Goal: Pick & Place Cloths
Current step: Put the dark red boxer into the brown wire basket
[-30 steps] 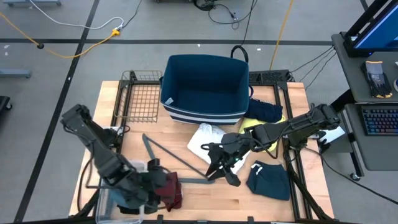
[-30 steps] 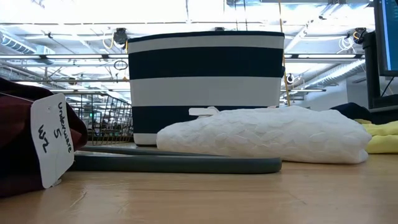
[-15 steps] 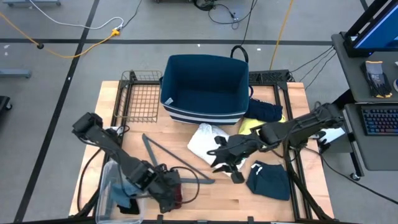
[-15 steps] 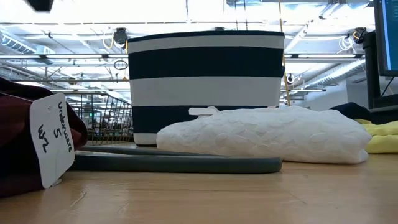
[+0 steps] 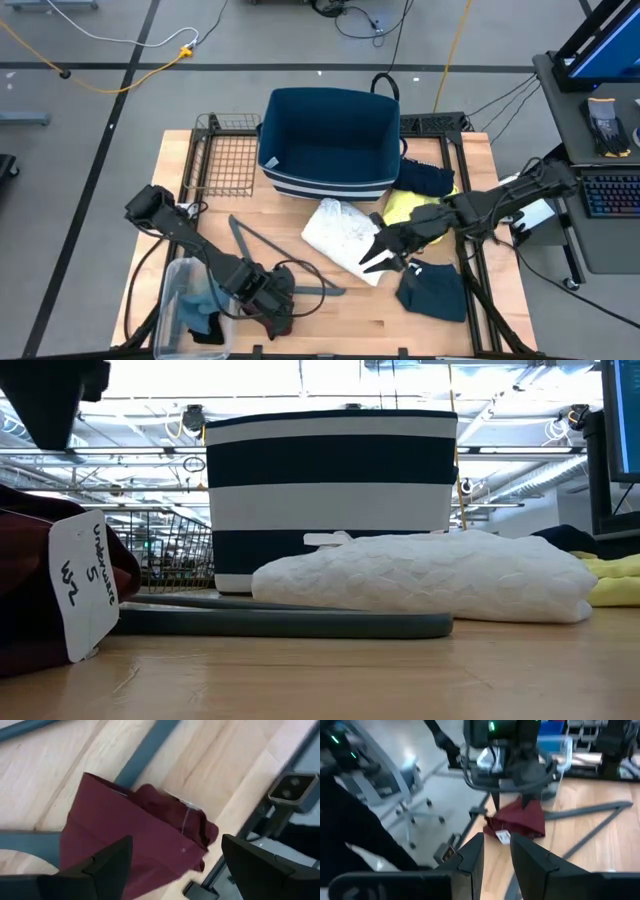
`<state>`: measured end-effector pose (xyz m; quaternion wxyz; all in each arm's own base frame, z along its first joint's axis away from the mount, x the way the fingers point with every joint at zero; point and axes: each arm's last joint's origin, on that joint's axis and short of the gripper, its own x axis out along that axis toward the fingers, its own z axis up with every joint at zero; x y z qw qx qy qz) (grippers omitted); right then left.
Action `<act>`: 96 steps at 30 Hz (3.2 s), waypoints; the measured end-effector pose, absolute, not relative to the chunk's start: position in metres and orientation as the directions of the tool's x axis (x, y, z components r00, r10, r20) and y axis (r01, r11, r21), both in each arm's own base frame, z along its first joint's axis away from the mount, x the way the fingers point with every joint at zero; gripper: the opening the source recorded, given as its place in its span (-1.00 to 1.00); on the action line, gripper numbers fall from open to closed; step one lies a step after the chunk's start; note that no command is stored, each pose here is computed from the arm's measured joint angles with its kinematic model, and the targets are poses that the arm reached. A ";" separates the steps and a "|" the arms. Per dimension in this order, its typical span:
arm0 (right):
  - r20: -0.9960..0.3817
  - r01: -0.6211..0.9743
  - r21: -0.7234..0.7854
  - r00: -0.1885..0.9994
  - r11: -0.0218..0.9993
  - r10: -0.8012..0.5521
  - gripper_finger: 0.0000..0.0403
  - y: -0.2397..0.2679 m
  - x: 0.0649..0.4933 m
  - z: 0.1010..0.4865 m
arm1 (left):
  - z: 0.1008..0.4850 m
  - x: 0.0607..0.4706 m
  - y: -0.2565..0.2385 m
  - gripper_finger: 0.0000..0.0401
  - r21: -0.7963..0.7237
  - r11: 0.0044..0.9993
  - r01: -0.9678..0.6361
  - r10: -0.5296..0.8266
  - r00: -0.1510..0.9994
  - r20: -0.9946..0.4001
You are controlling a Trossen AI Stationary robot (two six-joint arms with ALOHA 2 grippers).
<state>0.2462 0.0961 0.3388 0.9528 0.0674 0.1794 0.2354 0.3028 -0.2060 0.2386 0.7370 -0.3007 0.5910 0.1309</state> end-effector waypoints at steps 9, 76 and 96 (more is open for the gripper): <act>-0.260 -0.419 0.254 0.838 0.872 0.479 -0.57 0.087 0.221 0.328 | 0.224 0.309 -0.190 0.55 -0.187 0.699 -0.690 -0.087 0.177 -0.980; -0.323 -0.471 0.215 0.792 0.855 0.518 -0.57 0.087 0.217 0.318 | 0.389 0.263 -0.165 -0.99 -0.480 0.854 -0.202 -0.014 0.912 -0.409; -0.324 -0.478 0.197 0.792 0.856 0.517 -0.57 0.087 0.217 0.318 | 0.438 0.258 -0.189 -1.00 -0.288 0.936 0.204 -0.204 0.979 0.030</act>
